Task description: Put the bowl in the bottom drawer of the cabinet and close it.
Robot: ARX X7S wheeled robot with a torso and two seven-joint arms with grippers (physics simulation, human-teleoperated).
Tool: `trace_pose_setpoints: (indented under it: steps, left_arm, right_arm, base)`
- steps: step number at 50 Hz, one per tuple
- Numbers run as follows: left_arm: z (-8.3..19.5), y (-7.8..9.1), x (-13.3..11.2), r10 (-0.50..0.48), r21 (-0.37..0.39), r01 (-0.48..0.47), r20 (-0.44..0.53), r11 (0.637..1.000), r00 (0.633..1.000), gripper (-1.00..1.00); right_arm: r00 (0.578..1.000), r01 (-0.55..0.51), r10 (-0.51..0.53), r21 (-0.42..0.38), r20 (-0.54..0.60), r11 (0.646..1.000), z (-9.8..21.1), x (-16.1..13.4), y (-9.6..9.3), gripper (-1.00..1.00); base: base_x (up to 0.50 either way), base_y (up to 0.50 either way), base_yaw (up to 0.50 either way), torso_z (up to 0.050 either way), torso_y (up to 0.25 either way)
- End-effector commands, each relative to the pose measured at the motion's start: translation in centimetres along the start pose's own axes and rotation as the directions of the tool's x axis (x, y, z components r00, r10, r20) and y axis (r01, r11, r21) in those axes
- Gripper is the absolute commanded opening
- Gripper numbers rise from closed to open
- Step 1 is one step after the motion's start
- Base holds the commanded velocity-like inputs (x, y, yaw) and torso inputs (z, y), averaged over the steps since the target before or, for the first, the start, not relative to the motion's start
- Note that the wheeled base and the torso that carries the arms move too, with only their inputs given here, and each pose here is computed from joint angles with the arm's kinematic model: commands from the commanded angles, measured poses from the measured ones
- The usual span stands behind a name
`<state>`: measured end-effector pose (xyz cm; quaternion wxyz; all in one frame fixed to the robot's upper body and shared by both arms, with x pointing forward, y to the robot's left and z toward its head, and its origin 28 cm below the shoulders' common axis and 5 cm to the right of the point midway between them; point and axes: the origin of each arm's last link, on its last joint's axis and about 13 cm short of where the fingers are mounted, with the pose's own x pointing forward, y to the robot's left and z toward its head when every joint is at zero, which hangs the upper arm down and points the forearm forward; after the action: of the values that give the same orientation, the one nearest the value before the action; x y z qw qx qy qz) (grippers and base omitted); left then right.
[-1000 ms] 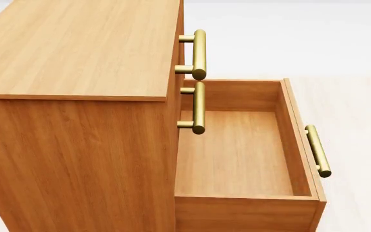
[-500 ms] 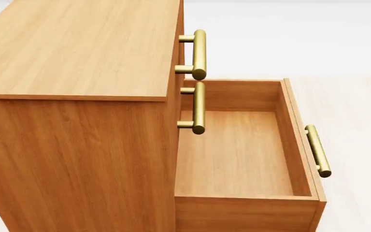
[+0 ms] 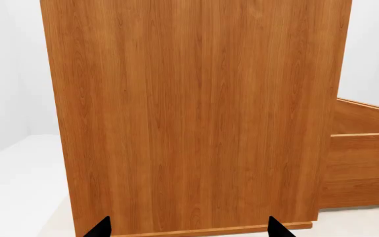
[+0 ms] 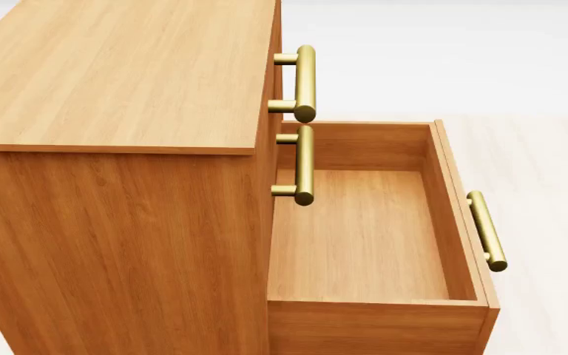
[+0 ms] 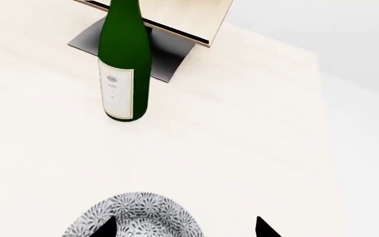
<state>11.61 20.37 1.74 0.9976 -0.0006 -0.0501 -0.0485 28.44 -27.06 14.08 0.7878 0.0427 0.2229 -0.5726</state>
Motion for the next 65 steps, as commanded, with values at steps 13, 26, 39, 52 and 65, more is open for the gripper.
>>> trace_pose_setpoints:
  steps: [13,26,39,52,65]
  left_arm:
    - [-0.2,0.1,0.1,0.0,-0.002,0.0,-0.001,1.0,1.0,1.0]
    - [-0.1,0.1,0.0,0.0,-0.001,0.0,-0.001,1.0,1.0,1.0]
    - [-0.1,0.0,0.0,0.001,-0.001,-0.001,-0.001,1.0,1.0,1.0]
    - [-0.1,0.0,0.1,0.001,0.0,-0.001,-0.001,1.0,1.0,1.0]
    - [-0.1,0.0,0.1,0.002,0.001,-0.002,-0.001,1.0,1.0,1.0]
  right_arm:
    - [0.985,-0.062,0.066,0.03,-0.162,0.998,-0.9,0.8,0.4,1.0]
    - [0.986,0.025,-0.018,0.036,-0.168,0.999,-1.1,1.4,0.1,1.0]
    - [0.982,0.029,-0.026,0.01,-0.187,1.0,-1.9,2.1,0.6,1.0]
    - [0.975,0.082,-0.078,0.011,-0.209,0.997,-2.4,3.0,0.3,1.0]
    - [0.968,0.068,-0.066,0.003,-0.242,0.998,-3.0,3.3,0.7,1.0]
  base:
    - [0.0,0.0,0.0,0.0,0.0]
    - [0.0,0.0,0.0,0.0,0.0]
    - [0.0,0.0,0.0,0.0,0.0]
    - [0.0,0.0,0.0,0.0,0.0]
    - [0.0,0.0,0.0,0.0,0.0]
